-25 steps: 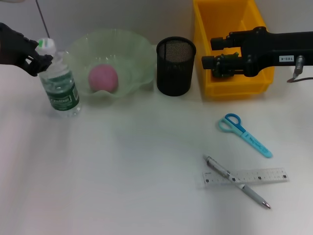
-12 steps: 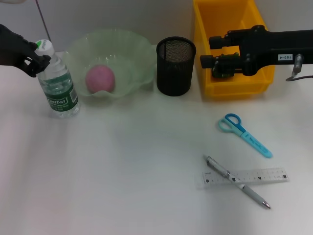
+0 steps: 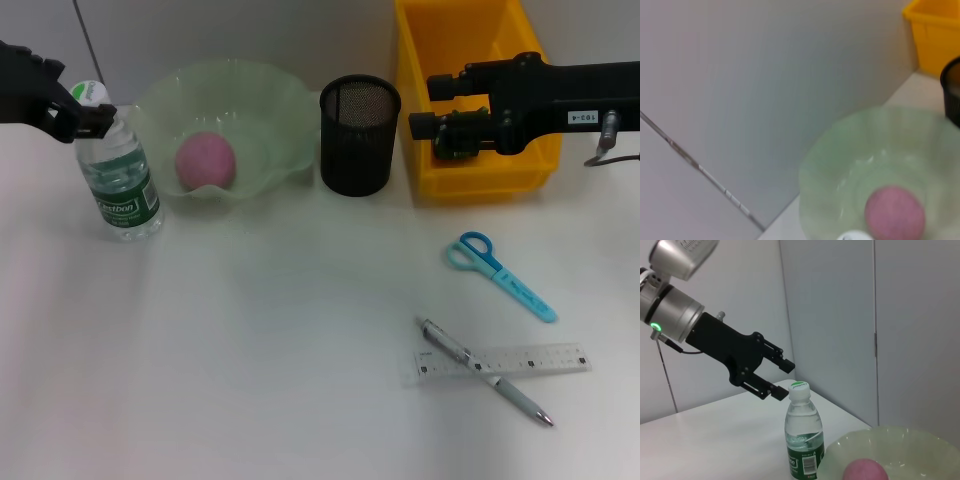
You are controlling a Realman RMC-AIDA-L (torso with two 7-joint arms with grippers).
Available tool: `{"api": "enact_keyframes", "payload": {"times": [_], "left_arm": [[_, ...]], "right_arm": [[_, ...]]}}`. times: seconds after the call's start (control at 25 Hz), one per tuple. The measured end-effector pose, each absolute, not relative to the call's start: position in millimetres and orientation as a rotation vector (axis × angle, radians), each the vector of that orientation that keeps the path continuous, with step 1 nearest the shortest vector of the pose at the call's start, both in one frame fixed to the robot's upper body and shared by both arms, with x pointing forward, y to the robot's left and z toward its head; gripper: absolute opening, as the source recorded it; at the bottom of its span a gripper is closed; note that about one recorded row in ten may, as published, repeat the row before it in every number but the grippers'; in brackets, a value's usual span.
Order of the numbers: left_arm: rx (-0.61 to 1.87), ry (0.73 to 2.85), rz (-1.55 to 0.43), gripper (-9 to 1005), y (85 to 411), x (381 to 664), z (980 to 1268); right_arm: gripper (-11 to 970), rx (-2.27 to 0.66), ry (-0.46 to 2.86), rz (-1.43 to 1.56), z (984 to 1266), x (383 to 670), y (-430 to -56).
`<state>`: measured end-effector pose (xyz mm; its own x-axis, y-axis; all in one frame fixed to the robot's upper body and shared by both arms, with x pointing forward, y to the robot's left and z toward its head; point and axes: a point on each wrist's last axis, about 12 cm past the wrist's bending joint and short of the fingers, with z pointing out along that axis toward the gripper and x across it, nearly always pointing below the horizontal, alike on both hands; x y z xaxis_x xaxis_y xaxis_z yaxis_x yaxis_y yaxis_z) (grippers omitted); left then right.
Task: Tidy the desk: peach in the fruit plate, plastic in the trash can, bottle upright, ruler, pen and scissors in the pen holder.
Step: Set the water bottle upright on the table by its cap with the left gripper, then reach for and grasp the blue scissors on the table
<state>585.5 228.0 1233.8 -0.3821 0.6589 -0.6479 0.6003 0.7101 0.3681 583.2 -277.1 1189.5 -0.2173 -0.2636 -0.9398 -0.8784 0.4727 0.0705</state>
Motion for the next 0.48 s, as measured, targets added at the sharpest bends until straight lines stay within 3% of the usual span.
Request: {"api": "enact_keyframes", "payload": {"times": [0.48], "left_arm": [[0.881,1.934,-0.361,673,257.6,568.4,1219.0]], "right_arm": [[588,-0.960,1.743,0.791,1189.9,583.9,-276.5]]}}
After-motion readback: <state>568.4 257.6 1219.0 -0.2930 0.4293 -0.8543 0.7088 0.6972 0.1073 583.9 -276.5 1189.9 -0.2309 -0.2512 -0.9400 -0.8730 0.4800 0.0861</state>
